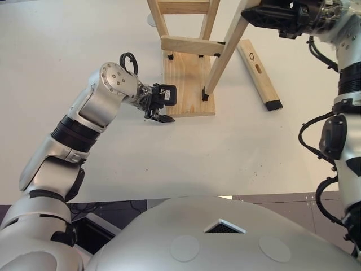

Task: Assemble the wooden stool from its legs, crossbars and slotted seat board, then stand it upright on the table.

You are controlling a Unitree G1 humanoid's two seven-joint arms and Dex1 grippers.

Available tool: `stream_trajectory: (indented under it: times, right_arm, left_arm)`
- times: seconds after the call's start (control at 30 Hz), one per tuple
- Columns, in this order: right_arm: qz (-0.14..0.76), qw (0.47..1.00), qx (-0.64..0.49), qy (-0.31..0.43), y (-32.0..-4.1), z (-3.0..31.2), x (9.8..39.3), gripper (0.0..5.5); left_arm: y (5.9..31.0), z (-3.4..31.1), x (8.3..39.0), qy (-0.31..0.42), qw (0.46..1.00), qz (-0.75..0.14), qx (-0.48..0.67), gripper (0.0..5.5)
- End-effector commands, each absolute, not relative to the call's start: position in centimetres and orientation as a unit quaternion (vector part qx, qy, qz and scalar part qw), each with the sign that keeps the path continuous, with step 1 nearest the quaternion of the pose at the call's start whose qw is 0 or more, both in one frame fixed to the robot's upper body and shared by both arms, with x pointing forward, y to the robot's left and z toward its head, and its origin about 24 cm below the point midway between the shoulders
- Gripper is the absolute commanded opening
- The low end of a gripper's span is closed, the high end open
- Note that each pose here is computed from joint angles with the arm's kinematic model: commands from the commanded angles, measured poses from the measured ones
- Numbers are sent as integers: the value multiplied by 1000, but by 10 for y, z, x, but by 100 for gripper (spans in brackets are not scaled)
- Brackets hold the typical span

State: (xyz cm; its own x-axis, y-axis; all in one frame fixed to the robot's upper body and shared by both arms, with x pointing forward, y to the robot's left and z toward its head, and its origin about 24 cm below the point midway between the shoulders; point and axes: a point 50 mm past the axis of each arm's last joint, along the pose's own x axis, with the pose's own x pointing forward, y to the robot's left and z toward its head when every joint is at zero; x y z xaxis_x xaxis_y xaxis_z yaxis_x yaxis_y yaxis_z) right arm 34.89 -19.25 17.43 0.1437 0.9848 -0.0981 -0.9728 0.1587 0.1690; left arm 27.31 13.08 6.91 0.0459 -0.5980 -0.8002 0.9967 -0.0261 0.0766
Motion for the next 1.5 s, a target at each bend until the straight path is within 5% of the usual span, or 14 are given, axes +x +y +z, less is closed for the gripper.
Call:
stream_trajectory:
  times: [0.03, 0.4, 0.67, 0.9, 1.1, 1.4, 1.5]
  right_arm:
    - [643, 738, -45, 201, -197, 149, 342, 204]
    - [677, 696, -124, 204, -180, 160, 334, 204]
    - [678, 633, -176, 329, -207, 114, 300, 202]
    - [695, 611, -170, 338, -186, 111, 300, 202]
    - [683, 633, -124, 343, -177, 133, 323, 202]
    - [683, 615, -122, 375, -180, 108, 319, 202]
    - [682, 631, -62, 364, -176, 116, 321, 273]
  left_arm:
    - [128, 45, 257, 333, 615, -641, 317, 303]
    - [115, 38, 245, 327, 623, -645, 297, 303]
    - [110, 34, 238, 325, 635, -641, 283, 303]
    - [102, 31, 236, 316, 642, -643, 274, 303]
    - [91, 27, 232, 307, 649, -645, 262, 303]
    - [90, 23, 224, 308, 667, -635, 239, 303]
    - [100, 25, 225, 316, 675, -624, 237, 303]
